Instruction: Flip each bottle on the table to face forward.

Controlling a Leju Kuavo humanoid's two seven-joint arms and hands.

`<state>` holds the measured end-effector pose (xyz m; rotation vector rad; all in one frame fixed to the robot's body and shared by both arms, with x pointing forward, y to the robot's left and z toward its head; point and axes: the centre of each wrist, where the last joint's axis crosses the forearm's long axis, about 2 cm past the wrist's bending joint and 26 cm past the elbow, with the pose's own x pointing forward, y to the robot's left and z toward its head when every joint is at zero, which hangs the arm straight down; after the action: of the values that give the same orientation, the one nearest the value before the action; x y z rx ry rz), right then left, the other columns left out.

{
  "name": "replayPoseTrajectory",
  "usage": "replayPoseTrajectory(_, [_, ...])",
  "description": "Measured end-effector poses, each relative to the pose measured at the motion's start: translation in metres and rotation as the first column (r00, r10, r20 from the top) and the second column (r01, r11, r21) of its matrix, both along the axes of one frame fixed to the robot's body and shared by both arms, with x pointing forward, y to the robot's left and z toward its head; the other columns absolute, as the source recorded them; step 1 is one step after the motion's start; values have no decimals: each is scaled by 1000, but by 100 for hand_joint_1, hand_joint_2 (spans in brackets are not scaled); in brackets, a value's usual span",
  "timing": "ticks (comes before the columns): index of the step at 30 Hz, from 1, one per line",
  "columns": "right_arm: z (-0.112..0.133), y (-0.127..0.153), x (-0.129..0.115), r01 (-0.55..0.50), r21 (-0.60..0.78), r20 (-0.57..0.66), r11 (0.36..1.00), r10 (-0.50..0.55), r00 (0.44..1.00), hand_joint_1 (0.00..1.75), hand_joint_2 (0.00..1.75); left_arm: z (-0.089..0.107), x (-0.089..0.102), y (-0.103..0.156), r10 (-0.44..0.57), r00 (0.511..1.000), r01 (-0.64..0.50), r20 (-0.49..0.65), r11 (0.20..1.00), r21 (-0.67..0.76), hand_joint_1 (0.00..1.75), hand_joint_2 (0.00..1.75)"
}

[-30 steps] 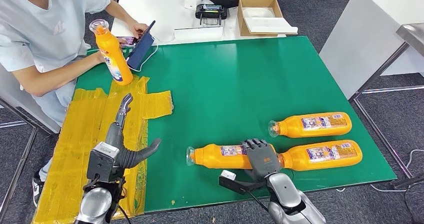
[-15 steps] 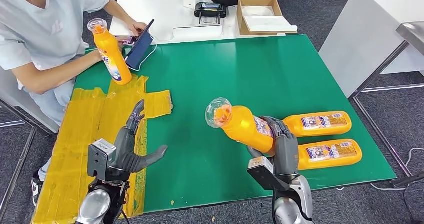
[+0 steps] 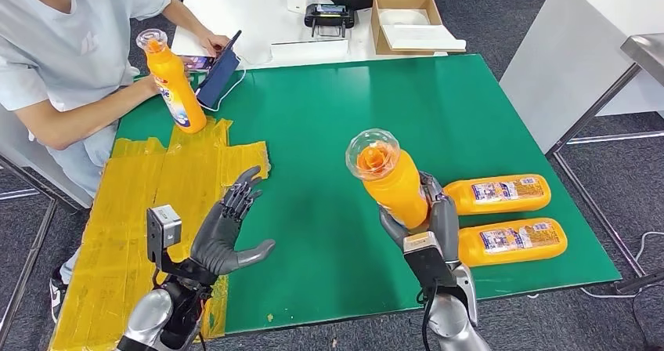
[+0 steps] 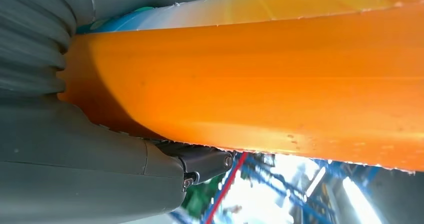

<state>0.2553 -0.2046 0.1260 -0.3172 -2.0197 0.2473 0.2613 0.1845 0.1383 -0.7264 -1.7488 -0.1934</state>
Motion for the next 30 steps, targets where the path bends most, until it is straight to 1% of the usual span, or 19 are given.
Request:
replayPoseTrajectory(3, [-2,9,6,-47,30,-20,998,48,999,175,175,3,4,-5,-32,999,32,2,999,-9,0,175])
replayPoseTrajectory(7, [-4,19,10,-71,42,-35,997,73,997,175,175,5,7,-9,-52,999,52,4,999,-5,0,175])
replayPoseTrajectory(10, [-6,21,12,-81,42,-43,996,83,996,175,175,5,8,-9,-61,998,61,5,998,-2,0,175])
replayPoseTrajectory(16, [-11,35,17,-150,39,-79,988,153,985,175,175,7,11,-13,-96,995,96,2,995,-18,0,175])
replayPoseTrajectory(23, [-14,44,19,-195,28,-108,980,197,974,175,175,8,12,-15,-109,994,109,3,994,-19,0,175])
replayPoseTrajectory(30, [-23,84,13,-343,4,-181,939,338,923,175,175,10,15,-18,-131,991,130,-6,991,-38,0,175])
